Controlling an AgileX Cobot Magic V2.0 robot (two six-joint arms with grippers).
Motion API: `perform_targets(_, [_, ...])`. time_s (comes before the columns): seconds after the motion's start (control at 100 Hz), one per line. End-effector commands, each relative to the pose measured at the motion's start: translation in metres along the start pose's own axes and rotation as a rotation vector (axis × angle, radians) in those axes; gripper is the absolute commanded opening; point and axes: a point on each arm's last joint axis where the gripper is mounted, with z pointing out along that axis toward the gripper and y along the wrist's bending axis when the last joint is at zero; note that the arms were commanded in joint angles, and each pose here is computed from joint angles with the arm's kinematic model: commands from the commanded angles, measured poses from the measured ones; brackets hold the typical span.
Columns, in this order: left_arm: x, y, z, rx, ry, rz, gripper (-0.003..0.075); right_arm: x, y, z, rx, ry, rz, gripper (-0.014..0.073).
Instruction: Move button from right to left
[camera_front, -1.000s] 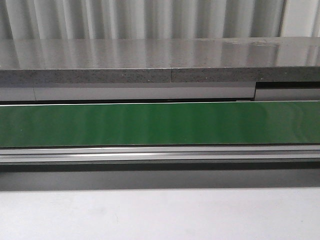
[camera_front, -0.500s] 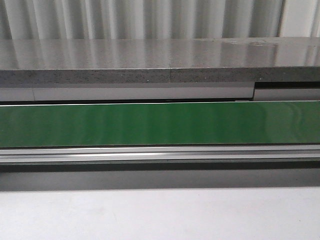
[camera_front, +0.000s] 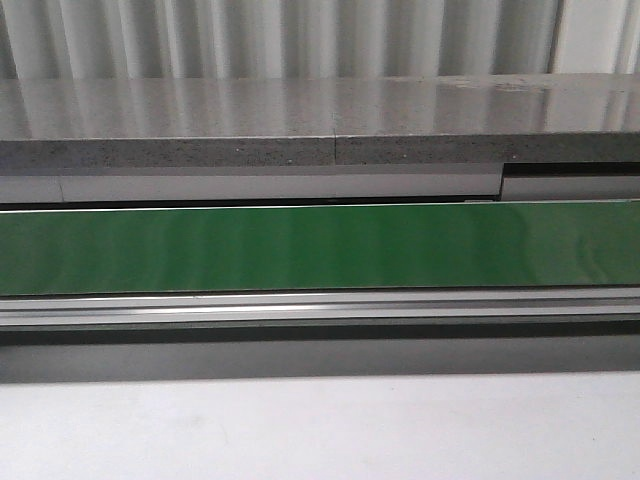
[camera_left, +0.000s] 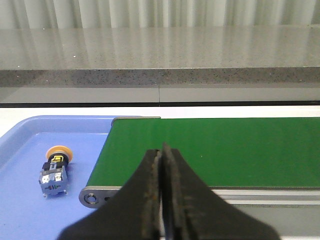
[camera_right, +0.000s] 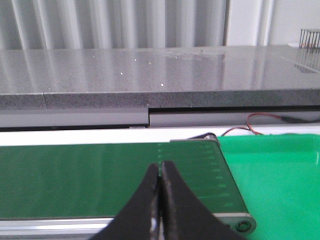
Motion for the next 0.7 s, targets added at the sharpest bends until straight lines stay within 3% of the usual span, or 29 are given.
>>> perform_targets(0.0, [-0.0004,-0.0012,-0.0014,0.015,-0.085,-0.016,-0.0020,-0.0125,0.0004,-0.0057,0.000,-0.113,-0.014,-0.0066])
perform_targets(0.69, [-0.0007,-0.0012,-0.0014,0.015,-0.088,-0.016,-0.0020,-0.0116,0.0000,-0.0096,0.006,-0.121,-0.015,-0.0066])
